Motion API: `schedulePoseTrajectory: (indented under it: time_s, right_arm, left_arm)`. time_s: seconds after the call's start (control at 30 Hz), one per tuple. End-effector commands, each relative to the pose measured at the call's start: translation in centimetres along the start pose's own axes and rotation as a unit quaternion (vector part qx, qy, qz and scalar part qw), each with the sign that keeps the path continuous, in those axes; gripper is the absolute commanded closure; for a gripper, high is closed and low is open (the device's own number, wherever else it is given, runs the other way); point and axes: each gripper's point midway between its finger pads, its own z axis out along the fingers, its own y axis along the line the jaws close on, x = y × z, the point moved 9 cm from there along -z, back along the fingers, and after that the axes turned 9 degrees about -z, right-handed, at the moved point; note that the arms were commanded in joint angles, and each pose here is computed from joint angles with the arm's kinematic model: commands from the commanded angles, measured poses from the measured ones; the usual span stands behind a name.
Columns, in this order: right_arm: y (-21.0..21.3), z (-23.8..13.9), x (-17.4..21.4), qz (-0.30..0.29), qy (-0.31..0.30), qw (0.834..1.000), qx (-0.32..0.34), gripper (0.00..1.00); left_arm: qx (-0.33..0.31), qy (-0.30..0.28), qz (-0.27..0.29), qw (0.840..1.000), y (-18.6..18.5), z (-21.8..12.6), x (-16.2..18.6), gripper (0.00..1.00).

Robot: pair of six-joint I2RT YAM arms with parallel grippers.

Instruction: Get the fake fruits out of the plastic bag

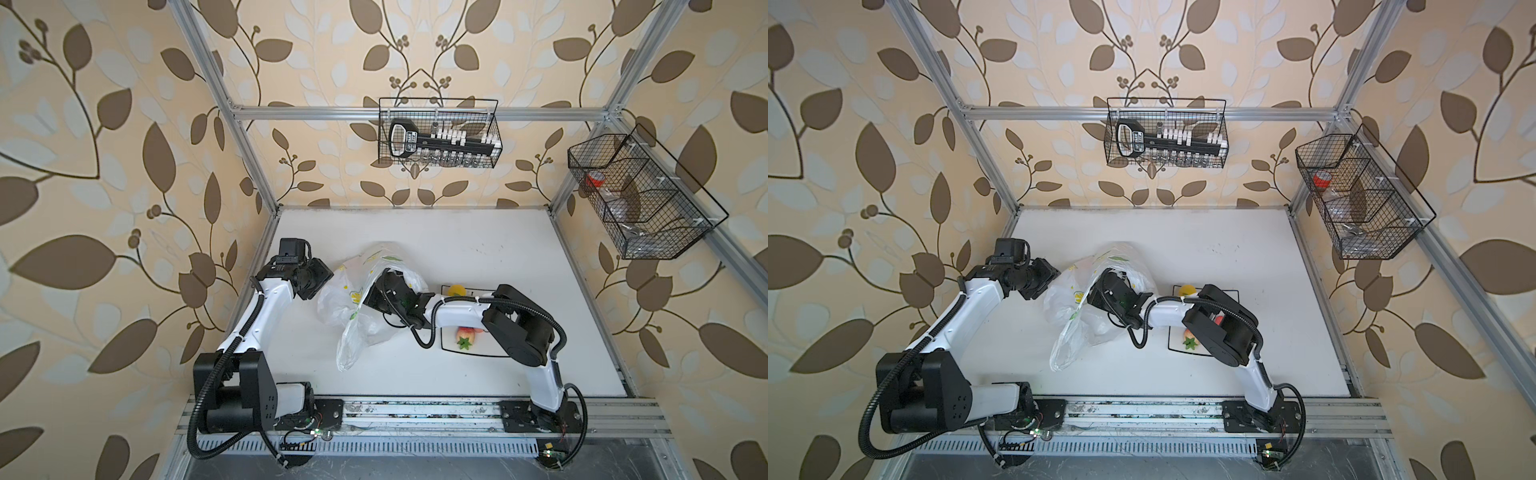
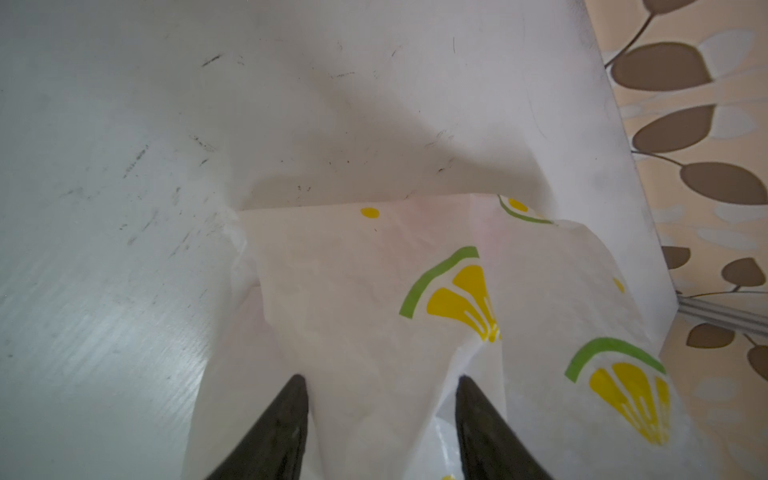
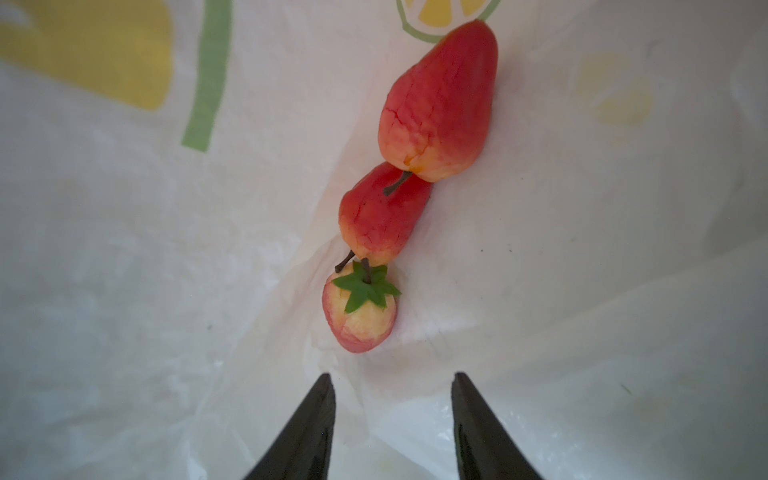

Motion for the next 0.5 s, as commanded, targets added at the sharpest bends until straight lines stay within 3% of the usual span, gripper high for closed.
schedulePoseTrajectory:
  time_s: [0.0,0.47]
  right_arm:
    - [-0.8,-0.2,0.1,0.007,-0.003,1.000,0.021,0.53]
    - [-0.6,-0.7,-0.4,-0.006,-0.015,1.000,0.026,0.53]
  left_arm:
    - [0.031,-0.003,0.010,0.999,-1.2,-0.2,-0.8,0.57]
    - [0.045,0.029,0.014,0.998,-1.3,1.1,-0.5,0.91]
